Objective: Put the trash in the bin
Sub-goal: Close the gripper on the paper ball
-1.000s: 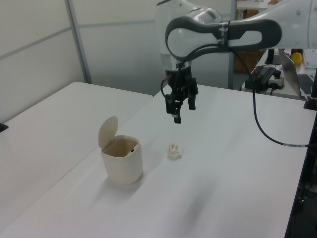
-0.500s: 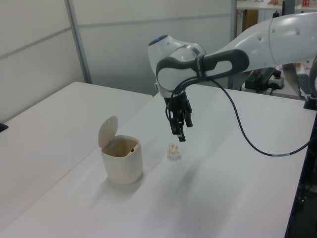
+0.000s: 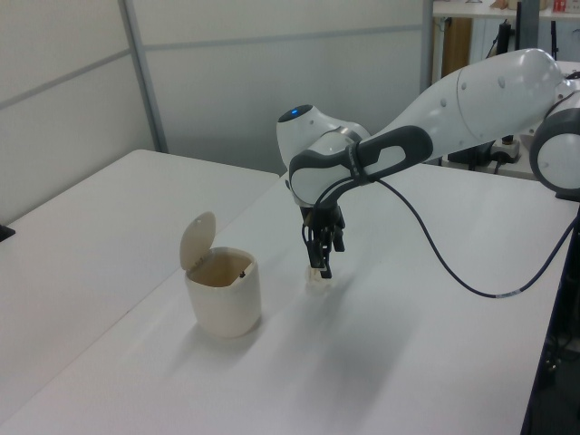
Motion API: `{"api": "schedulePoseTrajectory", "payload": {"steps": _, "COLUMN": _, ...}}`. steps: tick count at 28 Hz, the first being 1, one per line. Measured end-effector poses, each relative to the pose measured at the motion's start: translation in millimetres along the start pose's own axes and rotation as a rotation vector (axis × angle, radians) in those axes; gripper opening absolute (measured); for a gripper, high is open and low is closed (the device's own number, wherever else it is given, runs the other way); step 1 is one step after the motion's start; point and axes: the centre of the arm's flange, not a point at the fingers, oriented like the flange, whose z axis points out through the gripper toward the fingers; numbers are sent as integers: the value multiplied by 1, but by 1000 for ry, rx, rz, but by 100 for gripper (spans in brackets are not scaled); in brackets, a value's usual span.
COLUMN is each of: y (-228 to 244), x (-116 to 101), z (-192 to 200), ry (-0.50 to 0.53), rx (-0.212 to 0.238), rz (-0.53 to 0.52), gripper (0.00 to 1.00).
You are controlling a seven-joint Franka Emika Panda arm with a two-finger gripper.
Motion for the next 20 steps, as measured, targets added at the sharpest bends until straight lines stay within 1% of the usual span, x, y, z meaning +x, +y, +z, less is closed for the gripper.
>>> {"api": "schedulePoseTrajectory", "payload": {"steps": 9, "y": 1, "x": 18, "z": 12, "ry": 96, "rx": -14, "rz": 94, "gripper": 100}}
{"api": "schedulePoseTrajectory", "payload": {"steps": 12, "y": 0, "x": 21, "z": 19, "ry": 101, "rx": -16, "rz": 97, "gripper": 100}}
{"api": "schedulePoseTrajectory", "payload": {"steps": 16, "y": 0, "x": 24, "z": 30, "ry": 92, "rx": -29, "rz": 94, "gripper": 100}}
{"api": "schedulePoseTrajectory", "payload": {"steps": 19, "y": 0, "x": 28, "z": 37, "ry": 102, "rx": -33, "rz": 92, "gripper": 98}}
{"api": "schedulePoseTrajectory", "payload": {"steps": 20, "y": 0, "x": 29, "z": 39, "ry": 104, "rx": -33, "rz": 91, "gripper": 95}}
